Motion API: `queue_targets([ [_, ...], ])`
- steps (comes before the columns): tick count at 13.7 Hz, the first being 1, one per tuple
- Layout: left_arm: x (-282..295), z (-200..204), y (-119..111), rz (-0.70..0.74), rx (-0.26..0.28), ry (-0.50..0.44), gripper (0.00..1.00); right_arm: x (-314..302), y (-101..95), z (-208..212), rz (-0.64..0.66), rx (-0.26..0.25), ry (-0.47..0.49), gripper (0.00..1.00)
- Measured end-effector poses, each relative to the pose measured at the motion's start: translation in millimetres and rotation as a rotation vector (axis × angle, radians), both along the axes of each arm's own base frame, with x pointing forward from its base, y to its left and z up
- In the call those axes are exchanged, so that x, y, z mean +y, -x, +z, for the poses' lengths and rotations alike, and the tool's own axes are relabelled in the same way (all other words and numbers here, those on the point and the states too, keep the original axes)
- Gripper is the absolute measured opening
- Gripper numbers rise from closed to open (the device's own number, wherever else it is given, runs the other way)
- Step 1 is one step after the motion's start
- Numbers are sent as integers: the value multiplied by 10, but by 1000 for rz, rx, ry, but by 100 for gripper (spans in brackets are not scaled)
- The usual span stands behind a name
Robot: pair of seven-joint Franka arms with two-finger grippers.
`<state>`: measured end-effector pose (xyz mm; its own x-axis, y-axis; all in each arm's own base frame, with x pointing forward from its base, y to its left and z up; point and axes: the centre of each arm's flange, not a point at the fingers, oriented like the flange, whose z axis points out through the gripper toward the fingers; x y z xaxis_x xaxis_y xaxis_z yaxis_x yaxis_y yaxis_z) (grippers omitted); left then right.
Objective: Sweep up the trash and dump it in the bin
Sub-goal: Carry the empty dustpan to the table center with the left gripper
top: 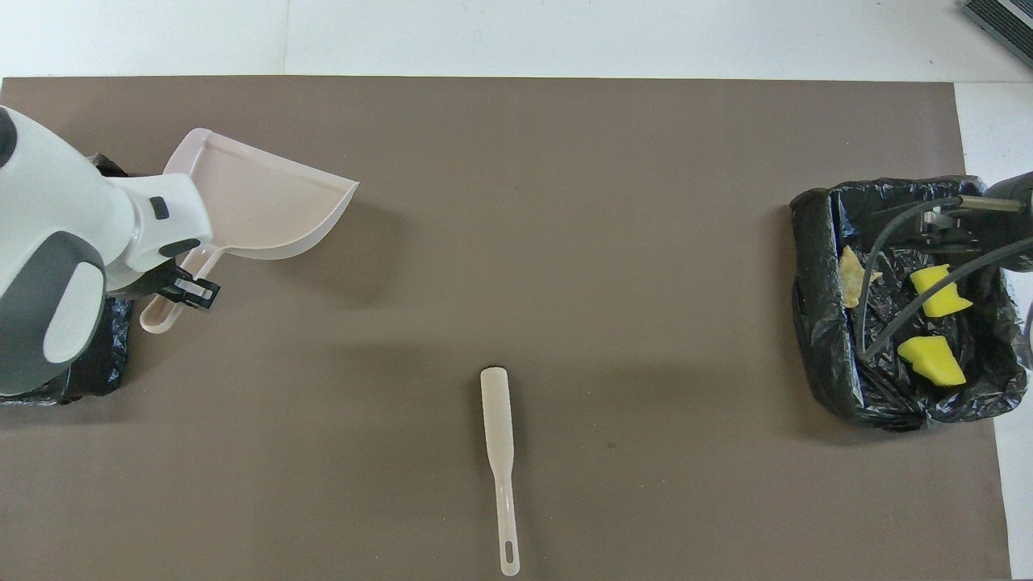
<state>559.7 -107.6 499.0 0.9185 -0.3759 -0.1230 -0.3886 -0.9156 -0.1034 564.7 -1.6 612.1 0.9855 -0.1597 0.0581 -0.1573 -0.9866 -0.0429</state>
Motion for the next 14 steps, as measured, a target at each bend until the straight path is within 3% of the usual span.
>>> queue_targets([
  [6, -1427, -590, -8, 186, -112, 85, 31, 1, 1, 0, 0, 0, 0, 100],
  [12, -2606, -1178, -62, 253, -78, 150, 31, 1, 1, -1, 0, 0, 0, 100],
  [14, -2935, -1448, -33, 269, -114, 107, 31, 1, 1, -1, 0, 0, 0, 100],
])
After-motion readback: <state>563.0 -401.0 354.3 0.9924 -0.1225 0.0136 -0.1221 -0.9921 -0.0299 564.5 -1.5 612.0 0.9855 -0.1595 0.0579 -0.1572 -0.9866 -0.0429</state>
